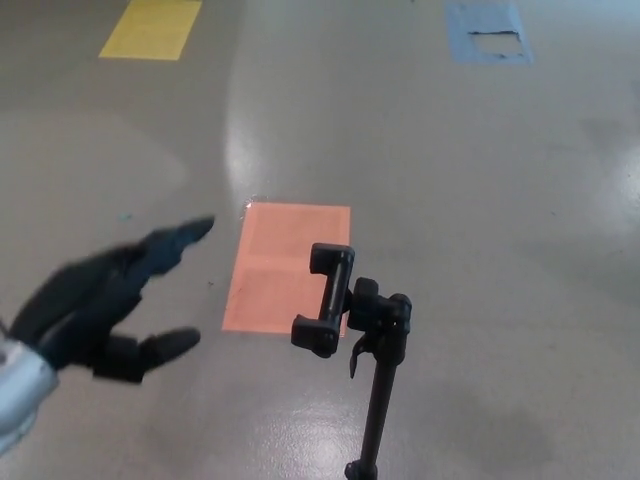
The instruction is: The robot uses its left hand to grab the top of a phone stand kept on the floor and tilt it upwards to adjust its angle
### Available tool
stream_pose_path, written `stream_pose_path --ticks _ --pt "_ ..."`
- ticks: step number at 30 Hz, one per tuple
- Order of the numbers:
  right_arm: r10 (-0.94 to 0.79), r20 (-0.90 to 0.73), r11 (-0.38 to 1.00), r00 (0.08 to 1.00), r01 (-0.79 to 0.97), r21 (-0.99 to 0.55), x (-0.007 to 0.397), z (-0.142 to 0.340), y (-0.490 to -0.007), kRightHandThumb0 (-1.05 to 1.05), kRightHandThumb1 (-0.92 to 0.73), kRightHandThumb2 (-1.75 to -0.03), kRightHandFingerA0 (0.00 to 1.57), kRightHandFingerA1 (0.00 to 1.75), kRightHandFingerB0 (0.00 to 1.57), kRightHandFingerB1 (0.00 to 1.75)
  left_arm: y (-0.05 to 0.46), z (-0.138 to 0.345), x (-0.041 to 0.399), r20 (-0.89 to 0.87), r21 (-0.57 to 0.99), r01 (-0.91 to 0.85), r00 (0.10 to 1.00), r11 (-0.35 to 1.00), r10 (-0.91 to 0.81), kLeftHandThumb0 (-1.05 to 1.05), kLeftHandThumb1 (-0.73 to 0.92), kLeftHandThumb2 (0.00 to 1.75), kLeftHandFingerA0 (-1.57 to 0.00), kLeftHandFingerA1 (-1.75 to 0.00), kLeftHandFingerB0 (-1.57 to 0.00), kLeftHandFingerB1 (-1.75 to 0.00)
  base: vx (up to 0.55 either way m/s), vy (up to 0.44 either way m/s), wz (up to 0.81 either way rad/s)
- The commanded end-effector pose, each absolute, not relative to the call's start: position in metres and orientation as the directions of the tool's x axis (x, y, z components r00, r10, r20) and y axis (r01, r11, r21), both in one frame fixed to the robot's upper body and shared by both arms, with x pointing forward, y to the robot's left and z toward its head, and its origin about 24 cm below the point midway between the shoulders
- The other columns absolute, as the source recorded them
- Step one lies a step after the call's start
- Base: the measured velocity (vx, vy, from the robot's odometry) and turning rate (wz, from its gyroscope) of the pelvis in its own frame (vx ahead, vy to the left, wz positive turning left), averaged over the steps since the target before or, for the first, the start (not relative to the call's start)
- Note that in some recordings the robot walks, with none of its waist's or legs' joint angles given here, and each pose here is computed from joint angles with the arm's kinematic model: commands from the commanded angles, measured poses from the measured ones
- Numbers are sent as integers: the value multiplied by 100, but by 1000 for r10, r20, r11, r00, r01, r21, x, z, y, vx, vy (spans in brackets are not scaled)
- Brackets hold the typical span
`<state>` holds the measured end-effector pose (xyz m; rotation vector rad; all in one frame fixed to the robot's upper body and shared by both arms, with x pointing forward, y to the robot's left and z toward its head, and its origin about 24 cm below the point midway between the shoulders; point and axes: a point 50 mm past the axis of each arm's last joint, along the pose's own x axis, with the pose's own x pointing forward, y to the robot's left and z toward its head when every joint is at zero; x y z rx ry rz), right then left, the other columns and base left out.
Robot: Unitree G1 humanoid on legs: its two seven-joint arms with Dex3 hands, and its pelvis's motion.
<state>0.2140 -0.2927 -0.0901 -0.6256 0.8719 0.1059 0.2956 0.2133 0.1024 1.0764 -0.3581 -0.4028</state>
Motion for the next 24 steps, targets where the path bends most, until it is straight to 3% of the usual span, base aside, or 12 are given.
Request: stream_pose_path --ticks 1,10,17,18,21,22,24 --pt "-186 -746 812 639 -327 -483 220 -81 -306 -69 -80 -65 31 39 28 31 198 137 301 94 984 20 779 175 -620 -80 65 97 -30 -50 0 -15 0 0 0" --pt "-183 -727 820 661 -305 -484 227 -76 -305 -66 -81 -65 30 37 27 31 188 159 314 111 992 -47 744 114 -659 -88 68 98 -26 -47 0 -9 0 0 0" --pt "-179 -724 817 666 -309 -487 227 -76 -304 -68 -82 -65 27 38 25 31 183 161 317 88 996 -63 723 62 -685 -80 65 101 -21 -47 0 -17 0 0 0" --pt "-178 -722 818 669 -307 -486 228 -75 -304 -67 -82 -65 27 39 25 31 183 161 318 86 996 -66 723 55 -686 -92 71 101 -22 -45 0 -8 0 0 0" --pt "-177 -716 822 675 -300 -485 232 -73 -304 -67 -81 -65 28 39 25 31 184 163 320 68 997 -67 725 27 -686 -82 64 99 -17 -45 0 -15 0 0 0" --pt "-176 -715 823 676 -297 -484 232 -73 -304 -67 -81 -65 27 37 23 30 183 164 320 54 998 -67 726 8 -686 -92 68 98 -18 -43 0 -6 0 0 0" --pt "-176 -715 825 677 -296 -482 232 -73 -304 -67 -80 -65 27 39 24 31 183 164 320 39 998 -64 726 -12 -687 -93 68 97 -19 -43 0 -5 0 0 0"
